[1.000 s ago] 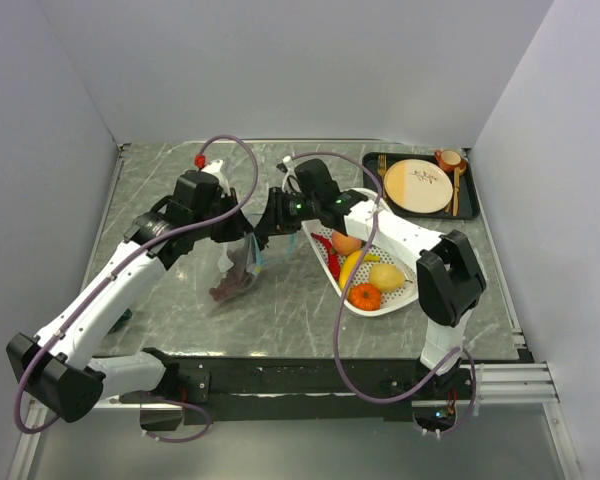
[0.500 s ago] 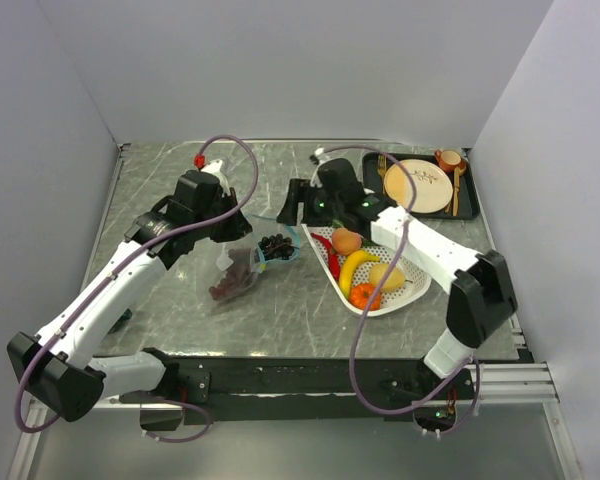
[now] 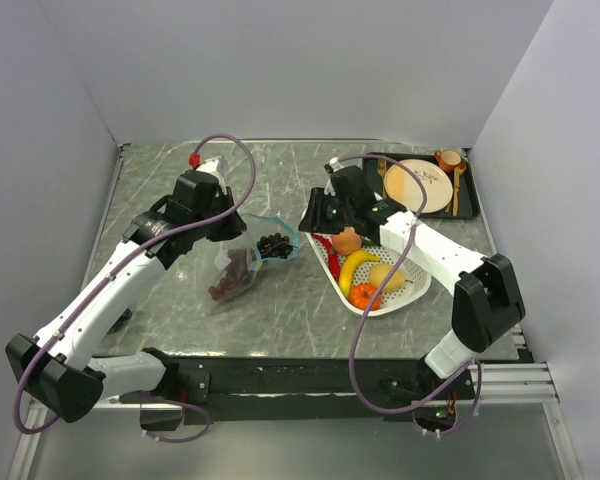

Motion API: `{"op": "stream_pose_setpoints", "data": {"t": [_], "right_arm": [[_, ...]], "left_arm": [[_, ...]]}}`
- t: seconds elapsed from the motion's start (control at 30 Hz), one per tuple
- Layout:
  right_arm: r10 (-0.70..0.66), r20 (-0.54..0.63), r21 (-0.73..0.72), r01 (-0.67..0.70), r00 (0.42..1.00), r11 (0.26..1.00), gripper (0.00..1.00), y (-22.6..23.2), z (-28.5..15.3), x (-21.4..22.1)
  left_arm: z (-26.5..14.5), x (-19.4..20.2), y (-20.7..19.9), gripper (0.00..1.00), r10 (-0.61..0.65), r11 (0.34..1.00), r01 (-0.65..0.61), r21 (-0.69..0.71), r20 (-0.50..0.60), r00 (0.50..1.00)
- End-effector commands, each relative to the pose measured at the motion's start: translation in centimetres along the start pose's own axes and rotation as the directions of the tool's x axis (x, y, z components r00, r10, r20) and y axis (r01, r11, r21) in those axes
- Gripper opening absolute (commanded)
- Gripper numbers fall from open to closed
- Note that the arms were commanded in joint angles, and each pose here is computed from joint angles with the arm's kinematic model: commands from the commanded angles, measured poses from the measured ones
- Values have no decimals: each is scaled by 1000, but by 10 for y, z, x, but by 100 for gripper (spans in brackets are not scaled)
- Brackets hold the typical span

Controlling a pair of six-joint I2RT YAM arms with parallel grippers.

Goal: Place the food in the zip-top bag and seal the zipper
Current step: Place the fake fruit in the zipper food storage bag, then adjust the zipper food storage bag at the center of the board.

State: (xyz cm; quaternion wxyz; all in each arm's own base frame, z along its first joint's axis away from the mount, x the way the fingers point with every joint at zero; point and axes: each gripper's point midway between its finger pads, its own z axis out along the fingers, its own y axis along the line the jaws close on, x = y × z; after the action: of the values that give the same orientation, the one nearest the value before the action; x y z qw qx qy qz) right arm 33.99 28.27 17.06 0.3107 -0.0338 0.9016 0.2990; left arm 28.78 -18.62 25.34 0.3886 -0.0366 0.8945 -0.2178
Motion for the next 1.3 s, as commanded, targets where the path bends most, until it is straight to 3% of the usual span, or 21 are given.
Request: {"op": "stream_pose_setpoints", "data": {"t": [0.0, 0.13, 0.67, 0.77, 0.8, 0.93, 1.27], "right_arm": [[-10, -43, -81, 7, 999, 997, 44, 14, 13, 4], [-14, -109, -91, 4, 994, 996, 44, 17, 26, 12], [-17, -184, -120, -5, 983, 993, 37, 17, 53, 30], [-17, -193, -138, -10, 981, 990, 32, 19, 54, 34], [-15, -194, -148, -14, 981, 989, 24, 21, 53, 34], [-27, -149, -196, -3, 988, 981, 0, 36, 41, 20], [-138, 42, -369, 144, 990, 918, 0, 135, -22, -46]], "left_arm": [[-20, -24, -9, 1, 7, 1000, -10, 26, 92, 996], [-18, -24, -10, 1, 4, 999, -7, 32, 90, 996], [-23, -29, -7, 1, 2, 1000, -4, 18, 110, 994], [-24, -29, -6, 1, -3, 1000, 1, 16, 113, 994], [-24, -28, -5, 1, -3, 1000, 1, 15, 114, 994], [-25, -29, -1, 1, -1, 1000, 2, -2, 117, 993], [-47, -47, 35, 1, 18, 985, 15, -172, 186, 982]]}}
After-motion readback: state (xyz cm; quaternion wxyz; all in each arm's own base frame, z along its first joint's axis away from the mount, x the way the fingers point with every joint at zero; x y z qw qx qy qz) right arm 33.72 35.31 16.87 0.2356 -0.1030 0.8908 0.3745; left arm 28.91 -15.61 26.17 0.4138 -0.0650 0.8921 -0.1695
